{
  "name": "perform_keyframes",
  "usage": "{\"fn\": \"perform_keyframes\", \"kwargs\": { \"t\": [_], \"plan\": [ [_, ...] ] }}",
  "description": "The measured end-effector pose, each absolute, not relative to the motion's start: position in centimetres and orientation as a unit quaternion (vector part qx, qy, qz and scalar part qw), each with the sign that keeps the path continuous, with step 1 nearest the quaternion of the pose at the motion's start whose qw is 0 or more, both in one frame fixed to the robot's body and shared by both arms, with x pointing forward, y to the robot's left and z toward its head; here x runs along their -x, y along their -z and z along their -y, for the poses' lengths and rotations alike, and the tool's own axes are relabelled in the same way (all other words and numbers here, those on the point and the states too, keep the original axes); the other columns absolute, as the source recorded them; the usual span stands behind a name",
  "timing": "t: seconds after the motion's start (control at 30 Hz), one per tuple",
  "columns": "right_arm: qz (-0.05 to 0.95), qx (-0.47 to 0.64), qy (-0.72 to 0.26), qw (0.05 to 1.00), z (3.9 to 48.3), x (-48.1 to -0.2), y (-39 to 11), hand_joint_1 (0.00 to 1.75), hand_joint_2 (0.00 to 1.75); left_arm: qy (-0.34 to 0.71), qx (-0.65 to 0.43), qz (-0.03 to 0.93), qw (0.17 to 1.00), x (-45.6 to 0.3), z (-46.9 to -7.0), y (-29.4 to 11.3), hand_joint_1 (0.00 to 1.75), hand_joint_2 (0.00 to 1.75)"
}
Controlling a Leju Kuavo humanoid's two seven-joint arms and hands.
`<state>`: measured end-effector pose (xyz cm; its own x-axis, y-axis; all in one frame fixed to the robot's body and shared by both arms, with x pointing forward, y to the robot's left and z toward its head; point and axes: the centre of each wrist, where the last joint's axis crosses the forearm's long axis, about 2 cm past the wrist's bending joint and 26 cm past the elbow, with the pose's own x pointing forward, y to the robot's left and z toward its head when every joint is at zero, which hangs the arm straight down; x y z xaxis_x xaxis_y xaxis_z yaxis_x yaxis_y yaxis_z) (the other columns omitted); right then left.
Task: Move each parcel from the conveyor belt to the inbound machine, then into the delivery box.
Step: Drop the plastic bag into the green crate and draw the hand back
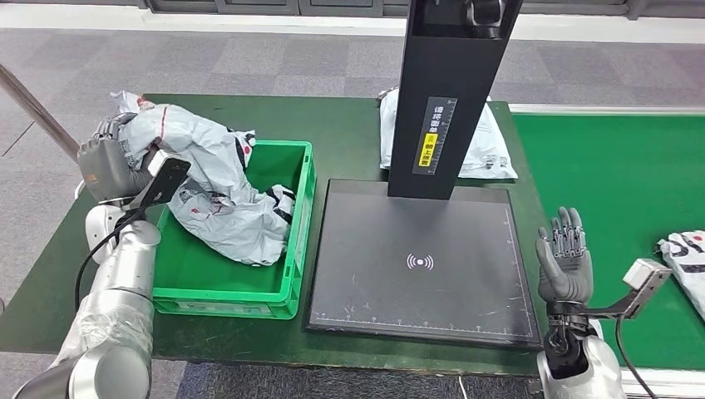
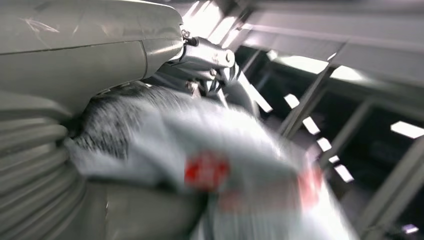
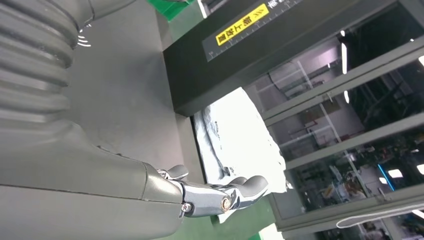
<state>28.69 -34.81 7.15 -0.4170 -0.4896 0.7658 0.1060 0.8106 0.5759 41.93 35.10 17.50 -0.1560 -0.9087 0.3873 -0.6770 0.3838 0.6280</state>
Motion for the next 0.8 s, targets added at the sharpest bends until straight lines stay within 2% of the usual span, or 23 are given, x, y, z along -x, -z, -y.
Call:
{"fn": "perform_keyframes", "kwargs": {
  "t": [0.27,0.4,0.57,0.73,0.8],
  "plan": [
    [0.794,-0.120,0.281,0.526,35.1,-29.0,-7.4,0.00,1.75,0.254,-0.454,0.739,0.428,-41.6,-33.1,-13.7,0.00,1.75],
    [0.794,-0.121,0.281,0.525,35.1,-29.1,-7.6,0.00,1.75,0.267,-0.434,0.739,0.441,-41.6,-32.4,-13.2,0.00,0.00],
    [0.794,-0.120,0.281,0.525,35.2,-29.1,-7.6,0.00,1.75,0.278,-0.384,0.758,0.447,-41.8,-31.4,-13.0,0.00,0.00],
    [0.793,-0.119,0.283,0.527,35.3,-28.9,-7.4,0.00,1.75,0.181,-0.313,0.807,0.466,-41.7,-30.6,-13.3,0.00,0.00],
    [0.791,-0.119,0.285,0.528,35.3,-28.7,-7.2,0.00,1.75,0.137,-0.282,0.828,0.464,-41.7,-30.3,-13.9,0.00,0.87]
  ]
}}
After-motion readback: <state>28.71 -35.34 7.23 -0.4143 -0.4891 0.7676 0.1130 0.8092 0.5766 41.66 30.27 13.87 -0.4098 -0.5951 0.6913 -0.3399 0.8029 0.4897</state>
